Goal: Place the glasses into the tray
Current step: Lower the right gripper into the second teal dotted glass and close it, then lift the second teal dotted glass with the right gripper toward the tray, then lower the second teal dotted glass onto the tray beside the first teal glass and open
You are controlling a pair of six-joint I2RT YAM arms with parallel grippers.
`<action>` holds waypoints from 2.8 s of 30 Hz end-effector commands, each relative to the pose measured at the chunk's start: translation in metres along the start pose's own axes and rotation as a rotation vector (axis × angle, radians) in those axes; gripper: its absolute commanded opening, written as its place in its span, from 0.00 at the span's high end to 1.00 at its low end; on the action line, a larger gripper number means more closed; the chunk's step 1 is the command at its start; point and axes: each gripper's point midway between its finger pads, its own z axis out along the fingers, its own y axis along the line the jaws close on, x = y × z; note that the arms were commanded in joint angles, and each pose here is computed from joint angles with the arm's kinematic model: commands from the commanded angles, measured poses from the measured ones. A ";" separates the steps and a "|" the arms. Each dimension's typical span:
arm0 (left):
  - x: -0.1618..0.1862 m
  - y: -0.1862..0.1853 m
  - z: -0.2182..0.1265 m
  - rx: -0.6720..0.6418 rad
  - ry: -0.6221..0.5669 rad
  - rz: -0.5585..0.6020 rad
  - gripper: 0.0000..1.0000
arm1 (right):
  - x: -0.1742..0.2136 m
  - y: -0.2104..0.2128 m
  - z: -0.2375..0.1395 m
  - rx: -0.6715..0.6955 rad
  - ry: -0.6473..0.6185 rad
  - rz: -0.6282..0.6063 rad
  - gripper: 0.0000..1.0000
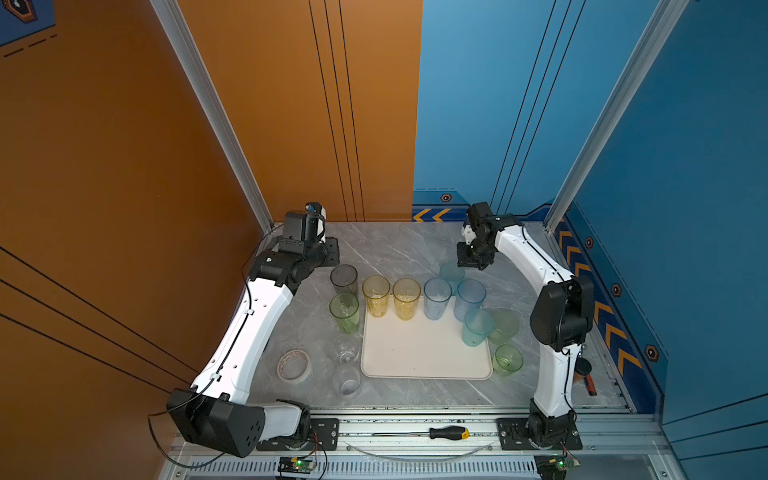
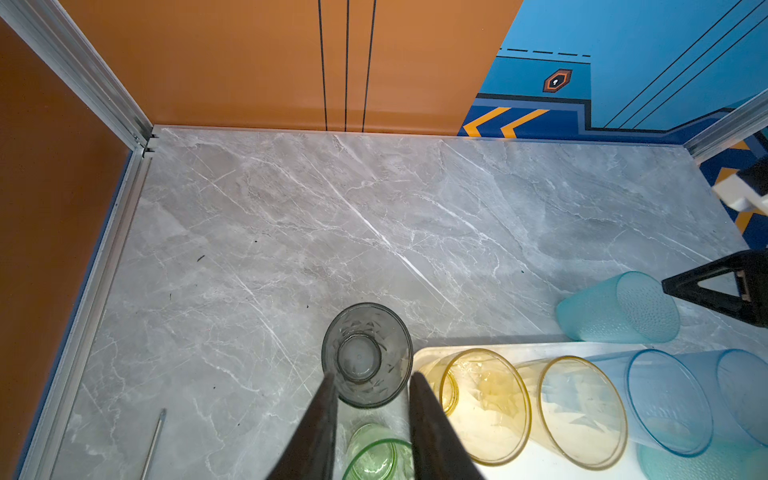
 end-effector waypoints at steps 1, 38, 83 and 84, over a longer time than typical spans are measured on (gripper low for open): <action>-0.004 -0.001 -0.001 0.019 -0.012 -0.016 0.69 | 0.009 -0.006 0.007 0.047 0.044 -0.018 0.72; 0.015 -0.002 0.011 0.000 0.034 0.008 0.71 | -0.032 0.011 -0.033 0.049 -0.182 -0.063 1.00; 0.028 -0.021 0.008 0.023 0.093 0.060 0.70 | 0.195 0.087 -0.079 -0.044 -0.027 -0.526 0.98; 0.029 -0.020 0.008 0.021 0.096 0.061 0.70 | 0.193 0.084 -0.074 -0.026 -0.017 -0.518 0.98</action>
